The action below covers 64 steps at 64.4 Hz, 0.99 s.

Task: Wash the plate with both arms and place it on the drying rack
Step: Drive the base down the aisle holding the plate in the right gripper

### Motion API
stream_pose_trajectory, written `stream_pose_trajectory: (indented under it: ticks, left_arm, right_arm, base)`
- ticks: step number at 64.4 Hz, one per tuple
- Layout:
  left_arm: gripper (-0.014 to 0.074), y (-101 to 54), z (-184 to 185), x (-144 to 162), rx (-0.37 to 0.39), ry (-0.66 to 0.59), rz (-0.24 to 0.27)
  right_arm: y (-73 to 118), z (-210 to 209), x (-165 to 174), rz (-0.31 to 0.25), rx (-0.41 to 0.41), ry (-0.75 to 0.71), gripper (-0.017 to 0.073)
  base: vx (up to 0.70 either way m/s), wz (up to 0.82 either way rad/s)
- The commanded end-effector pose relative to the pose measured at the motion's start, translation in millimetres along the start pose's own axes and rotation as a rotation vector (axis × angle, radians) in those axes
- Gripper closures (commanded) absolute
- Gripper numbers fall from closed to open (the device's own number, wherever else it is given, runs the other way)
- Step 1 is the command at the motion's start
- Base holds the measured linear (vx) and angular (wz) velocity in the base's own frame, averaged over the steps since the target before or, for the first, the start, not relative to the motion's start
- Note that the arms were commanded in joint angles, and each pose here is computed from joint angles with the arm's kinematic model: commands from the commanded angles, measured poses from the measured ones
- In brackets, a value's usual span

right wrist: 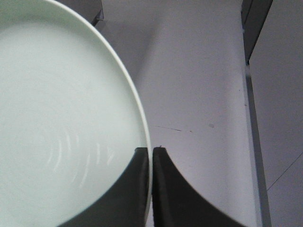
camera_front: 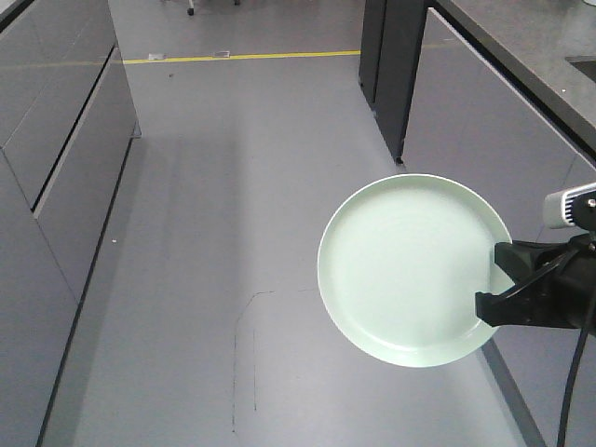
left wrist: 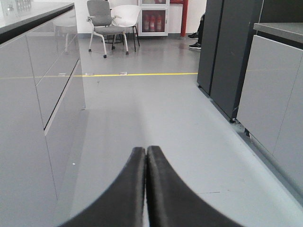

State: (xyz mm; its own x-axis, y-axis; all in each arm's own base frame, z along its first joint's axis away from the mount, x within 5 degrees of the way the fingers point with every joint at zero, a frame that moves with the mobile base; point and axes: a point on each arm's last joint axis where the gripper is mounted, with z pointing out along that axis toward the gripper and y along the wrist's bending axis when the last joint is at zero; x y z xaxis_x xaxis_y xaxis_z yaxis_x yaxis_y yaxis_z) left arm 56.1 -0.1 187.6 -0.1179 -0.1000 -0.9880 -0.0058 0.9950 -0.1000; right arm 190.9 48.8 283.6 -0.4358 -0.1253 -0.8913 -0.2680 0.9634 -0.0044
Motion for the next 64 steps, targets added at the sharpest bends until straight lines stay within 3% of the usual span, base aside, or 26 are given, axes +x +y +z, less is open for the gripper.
stream_pose_trajectory:
  ticks: [1, 64]
  left_arm:
    - [0.0590, -0.9, -0.3, -1.8, 0.018, -0.066, 0.000]
    - [0.0590, -0.9, -0.3, -1.8, 0.018, -0.066, 0.000]
  right_arm:
    - [-1.7, -6.0, -16.9, -0.004, 0.016, -0.114, 0.0564]
    - [-1.7, -6.0, -16.9, -0.004, 0.016, -0.114, 0.0564]
  base:
    - [0.13, -0.05]
    - [0.13, 0.01]
